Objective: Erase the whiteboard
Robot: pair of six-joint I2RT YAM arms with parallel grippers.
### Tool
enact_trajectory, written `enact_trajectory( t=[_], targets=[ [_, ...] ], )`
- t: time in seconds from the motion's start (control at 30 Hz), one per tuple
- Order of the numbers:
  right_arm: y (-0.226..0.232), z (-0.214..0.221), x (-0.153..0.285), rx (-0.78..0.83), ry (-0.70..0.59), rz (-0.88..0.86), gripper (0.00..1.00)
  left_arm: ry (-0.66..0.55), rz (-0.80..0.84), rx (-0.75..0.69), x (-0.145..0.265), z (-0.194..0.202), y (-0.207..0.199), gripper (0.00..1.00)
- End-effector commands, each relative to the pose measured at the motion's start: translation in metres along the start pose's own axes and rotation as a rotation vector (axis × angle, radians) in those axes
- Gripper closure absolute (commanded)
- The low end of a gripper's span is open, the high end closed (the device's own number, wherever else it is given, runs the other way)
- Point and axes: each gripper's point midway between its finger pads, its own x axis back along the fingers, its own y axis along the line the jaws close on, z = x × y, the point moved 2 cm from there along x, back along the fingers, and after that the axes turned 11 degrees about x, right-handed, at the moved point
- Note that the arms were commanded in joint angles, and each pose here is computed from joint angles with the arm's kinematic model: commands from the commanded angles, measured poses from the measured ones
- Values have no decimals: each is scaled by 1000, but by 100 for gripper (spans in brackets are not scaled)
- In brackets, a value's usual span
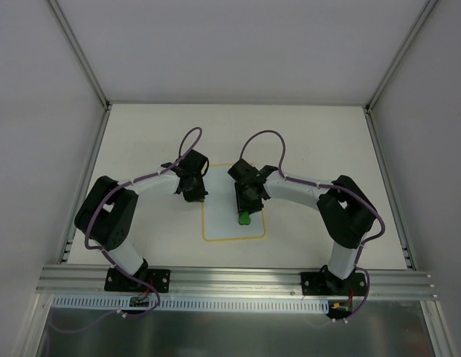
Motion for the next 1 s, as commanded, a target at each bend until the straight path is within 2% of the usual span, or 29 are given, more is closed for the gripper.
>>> enact_trajectory(
  t=[0.0,0.23,0.37,0.47,0.57,0.7,0.83,0.97],
  targets=[
    [-39,10,-13,-36,81,159,100,30,-68,1,-11,9,17,100],
    [-76,-37,-16,-86,16,224,99,24,-69,-2,-9,10,20,100],
    [-80,-71,-18,-96,-22,198,100,28,-71,-4,-10,11,20,100],
    [-79,-77,-23,-74,-11,174,100,22,-70,4,-9,9,19,100],
    [-70,-67,-22,-60,29,114,100,12,-66,11,-9,6,16,100],
    [-67,-22,-21,-56,125,73,100,-2,-53,29,-7,1,10,100],
    [-43,17,-12,-24,203,-31,100,-9,-48,42,-8,-3,5,100],
    [-24,41,-4,-6,246,-99,100,-7,-41,53,-8,-4,1,100]
  ],
)
